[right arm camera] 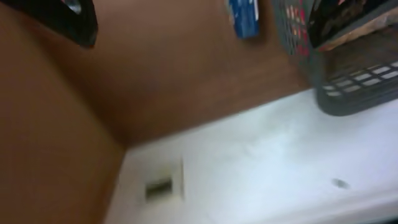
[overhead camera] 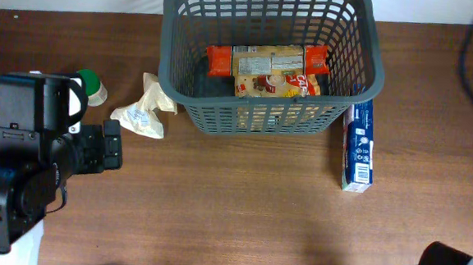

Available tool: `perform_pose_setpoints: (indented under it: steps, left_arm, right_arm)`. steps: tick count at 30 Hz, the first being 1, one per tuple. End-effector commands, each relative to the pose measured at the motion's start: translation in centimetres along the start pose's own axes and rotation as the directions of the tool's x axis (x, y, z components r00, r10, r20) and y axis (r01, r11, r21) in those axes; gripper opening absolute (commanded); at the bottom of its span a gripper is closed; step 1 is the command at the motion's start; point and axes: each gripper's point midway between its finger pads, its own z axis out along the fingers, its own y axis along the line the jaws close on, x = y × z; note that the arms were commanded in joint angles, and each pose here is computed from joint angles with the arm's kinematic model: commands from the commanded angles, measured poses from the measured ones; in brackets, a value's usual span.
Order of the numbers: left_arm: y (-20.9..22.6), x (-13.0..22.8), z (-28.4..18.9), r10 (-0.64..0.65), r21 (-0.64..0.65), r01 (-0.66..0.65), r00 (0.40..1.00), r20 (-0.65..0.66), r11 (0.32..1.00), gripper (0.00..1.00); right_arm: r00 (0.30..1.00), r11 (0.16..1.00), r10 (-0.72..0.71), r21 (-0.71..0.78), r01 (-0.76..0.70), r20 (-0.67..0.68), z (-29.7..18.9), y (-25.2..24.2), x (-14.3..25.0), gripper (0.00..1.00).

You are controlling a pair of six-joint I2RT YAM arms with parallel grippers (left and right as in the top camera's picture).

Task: Pack container
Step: 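Lower the pasta packet into the basket and open the right gripper, then grasp the blue box with the right gripper and lift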

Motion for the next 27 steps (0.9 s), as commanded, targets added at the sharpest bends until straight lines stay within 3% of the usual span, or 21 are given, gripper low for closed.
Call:
perform_pose_setpoints:
  steps: [1,7,12,17,25,27]
  left_arm:
    - [0.2,0.0,0.1,-0.003,-0.011,0.003,1.000,-0.002,1.000,0.99]
    - [0.2,0.0,0.1,-0.003,-0.011,0.003,1.000,-0.002,1.000,0.99]
    - [0.2,0.0,0.1,-0.003,-0.011,0.003,1.000,-0.002,1.000,0.99]
    - [0.2,0.0,0.1,-0.003,-0.010,0.003,1.000,-0.002,1.000,0.99]
    - [0.2,0.0,0.1,-0.003,-0.011,0.003,1.000,-0.002,1.000,0.99]
    - [0.2,0.0,0.1,-0.003,-0.011,0.003,1.000,-0.002,1.000,0.99]
  right_arm:
    - [0.941,0.974,0.184,-0.079,-0.215,-0.284,7.4,-0.3,6.5,0.99]
    - [0.760,0.968,0.153,-0.059,-0.243,-0.631,14.3,0.6,19.8,0.95]
    - [0.662,0.959,-0.003,-0.190,-0.210,-0.750,16.5,4.0,28.1,0.95]
    - [0.625,0.940,-0.157,-0.310,-0.143,-0.765,16.8,6.3,33.2,0.92]
    - [0.616,0.944,-0.131,-0.288,-0.163,-0.777,18.1,6.7,37.8,0.90]
    - [0.617,0.946,-0.106,-0.270,-0.178,-0.780,18.4,6.6,38.7,0.79]
